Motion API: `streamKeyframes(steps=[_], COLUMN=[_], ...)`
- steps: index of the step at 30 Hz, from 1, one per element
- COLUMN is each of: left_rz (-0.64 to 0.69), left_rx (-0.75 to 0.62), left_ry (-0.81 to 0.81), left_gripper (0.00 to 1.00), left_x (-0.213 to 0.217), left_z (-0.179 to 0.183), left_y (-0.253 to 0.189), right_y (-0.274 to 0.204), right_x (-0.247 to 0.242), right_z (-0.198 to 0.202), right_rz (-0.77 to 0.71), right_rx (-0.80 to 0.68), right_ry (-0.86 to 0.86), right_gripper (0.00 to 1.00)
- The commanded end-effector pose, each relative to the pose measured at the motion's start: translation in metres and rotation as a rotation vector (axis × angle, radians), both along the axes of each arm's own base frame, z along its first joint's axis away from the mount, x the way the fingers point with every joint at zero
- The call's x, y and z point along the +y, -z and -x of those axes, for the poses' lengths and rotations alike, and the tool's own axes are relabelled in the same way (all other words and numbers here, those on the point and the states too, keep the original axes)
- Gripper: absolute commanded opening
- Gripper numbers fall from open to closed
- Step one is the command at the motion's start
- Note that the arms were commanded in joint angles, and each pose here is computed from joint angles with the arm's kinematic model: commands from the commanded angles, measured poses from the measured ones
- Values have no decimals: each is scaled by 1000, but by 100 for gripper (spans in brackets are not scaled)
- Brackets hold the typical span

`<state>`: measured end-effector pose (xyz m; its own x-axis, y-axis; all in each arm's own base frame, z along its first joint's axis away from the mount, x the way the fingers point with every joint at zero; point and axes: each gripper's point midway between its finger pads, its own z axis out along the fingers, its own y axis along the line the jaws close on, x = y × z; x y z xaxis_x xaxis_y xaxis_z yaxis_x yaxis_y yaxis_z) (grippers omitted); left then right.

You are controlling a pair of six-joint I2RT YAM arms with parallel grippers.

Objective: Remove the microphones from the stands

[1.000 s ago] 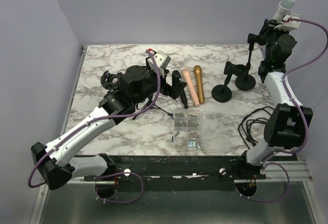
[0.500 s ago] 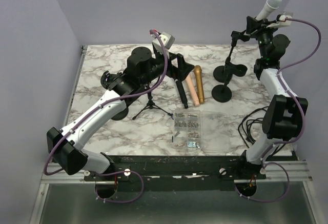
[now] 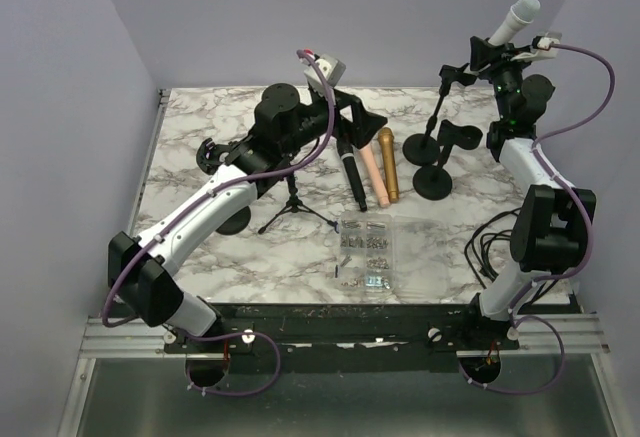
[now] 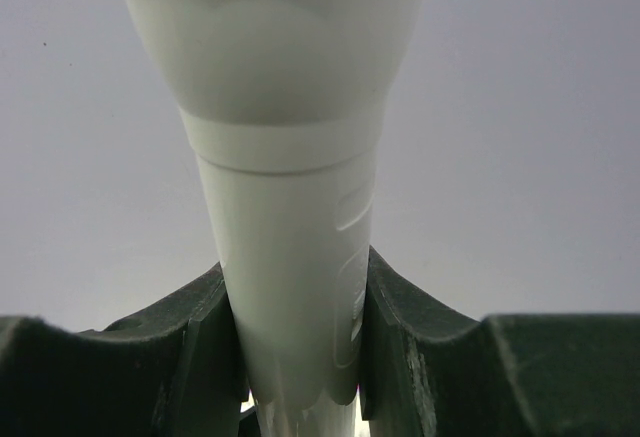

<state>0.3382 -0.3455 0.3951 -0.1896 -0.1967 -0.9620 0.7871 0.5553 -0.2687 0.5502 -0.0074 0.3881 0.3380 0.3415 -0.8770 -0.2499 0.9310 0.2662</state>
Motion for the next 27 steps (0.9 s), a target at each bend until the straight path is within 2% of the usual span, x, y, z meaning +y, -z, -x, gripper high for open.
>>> streamKeyframes(steps=[1, 6, 11, 23, 27], left_rz=[22, -5, 17, 80, 95], left_rx=[-132, -272, -276, -383, -439], left_ry=[128, 245, 293, 281, 286], left_gripper=[98, 98, 98, 98, 98], left_x=[-25, -52, -75, -131, -145], left_z=[-3, -16, -55, -117, -122], left_y=[-27, -31, -27, 1, 8], right_y=[-43, -32, -24, -20, -16], right_x=[4, 10, 14, 30, 37], right_z=[20, 20, 23, 34, 42], right_rz=[9, 38, 50, 92, 108], right_rx=[-125, -88, -54, 4, 13], right_ry=[-4, -36, -53, -138, -171], right_gripper=[1, 1, 1, 1, 1])
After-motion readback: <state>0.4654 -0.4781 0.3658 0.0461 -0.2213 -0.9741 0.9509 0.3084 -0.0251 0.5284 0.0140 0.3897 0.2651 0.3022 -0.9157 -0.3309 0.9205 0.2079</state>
